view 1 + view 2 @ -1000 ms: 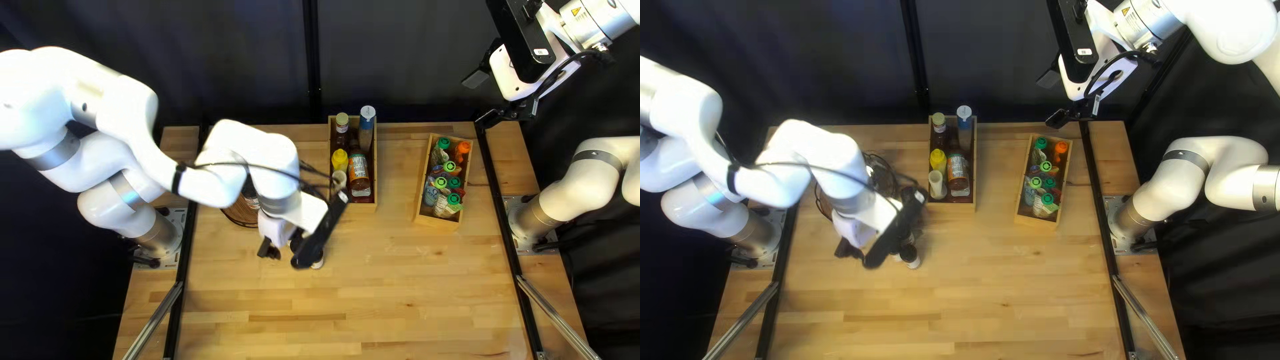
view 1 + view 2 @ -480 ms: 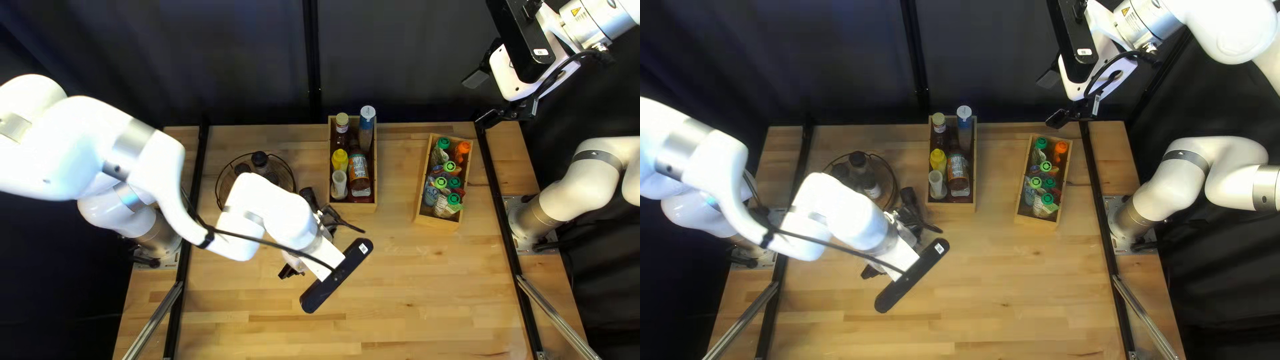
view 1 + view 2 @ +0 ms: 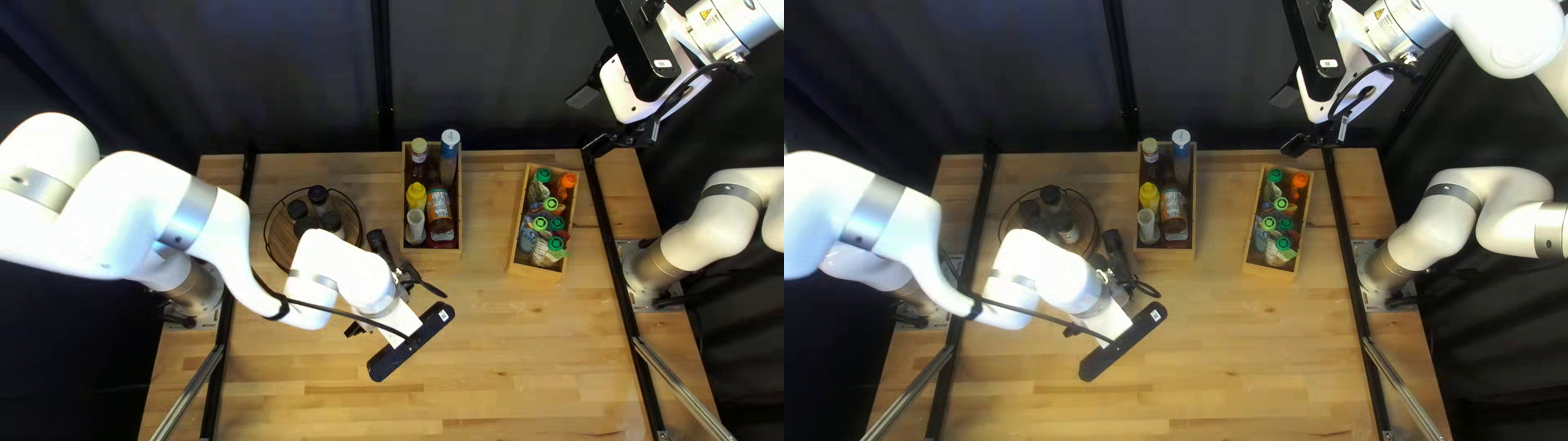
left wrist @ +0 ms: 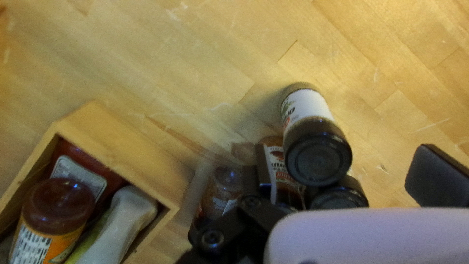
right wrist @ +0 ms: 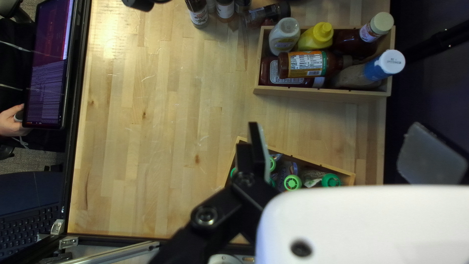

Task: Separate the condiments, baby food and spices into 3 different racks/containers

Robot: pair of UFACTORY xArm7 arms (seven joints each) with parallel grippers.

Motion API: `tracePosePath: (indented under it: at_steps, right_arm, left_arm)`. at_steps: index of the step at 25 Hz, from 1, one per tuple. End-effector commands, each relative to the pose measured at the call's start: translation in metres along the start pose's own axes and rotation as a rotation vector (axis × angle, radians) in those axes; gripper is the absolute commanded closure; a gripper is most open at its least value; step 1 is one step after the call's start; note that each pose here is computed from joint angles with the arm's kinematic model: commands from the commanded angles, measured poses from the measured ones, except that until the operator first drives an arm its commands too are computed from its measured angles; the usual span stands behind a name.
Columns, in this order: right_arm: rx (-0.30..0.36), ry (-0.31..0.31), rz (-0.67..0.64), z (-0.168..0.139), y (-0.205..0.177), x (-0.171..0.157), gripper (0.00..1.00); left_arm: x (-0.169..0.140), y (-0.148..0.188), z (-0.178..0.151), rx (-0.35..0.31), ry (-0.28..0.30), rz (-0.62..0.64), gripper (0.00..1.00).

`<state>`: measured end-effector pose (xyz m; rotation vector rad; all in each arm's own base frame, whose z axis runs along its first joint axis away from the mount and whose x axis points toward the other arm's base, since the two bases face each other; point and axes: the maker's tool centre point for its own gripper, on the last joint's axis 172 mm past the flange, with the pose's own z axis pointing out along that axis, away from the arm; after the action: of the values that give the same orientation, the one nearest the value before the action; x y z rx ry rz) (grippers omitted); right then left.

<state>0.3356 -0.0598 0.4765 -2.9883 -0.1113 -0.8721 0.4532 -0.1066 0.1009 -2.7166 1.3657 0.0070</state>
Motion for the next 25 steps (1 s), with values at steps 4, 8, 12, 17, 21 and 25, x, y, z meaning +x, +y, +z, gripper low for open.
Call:
tracePosePath:
  at_steps: [4, 8, 12, 17, 21, 25]
  right_arm:
    - [0.000, 0.000, 0.000, 0.000, 0.000, 0.000, 0.00]
    - [0.000, 0.000, 0.000, 0.000, 0.000, 0.000, 0.00]
    - [0.000, 0.000, 0.000, 0.000, 0.000, 0.000, 0.00]
    - [0.000, 0.000, 0.000, 0.000, 0.000, 0.000, 0.00]
    - [0.000, 0.000, 0.000, 0.000, 0.000, 0.000, 0.00]
    - [0.000, 0.000, 0.000, 0.000, 0.000, 0.000, 0.00]
  left_arm:
    - [-0.004, -0.003, 0.016, 0.003, -0.050, -0.013, 0.00]
    - [-0.005, -0.005, 0.023, 0.002, -0.065, -0.021, 0.85]
    - [0.000, -0.001, 0.017, -0.005, -0.057, -0.020, 1.00]
    - [0.026, 0.011, 0.002, -0.032, -0.046, 0.015, 1.00]
    - [0.052, 0.028, -0.024, -0.060, -0.038, 0.063, 1.00]
    - [0.066, 0.050, -0.050, -0.076, -0.039, 0.113, 1.00]
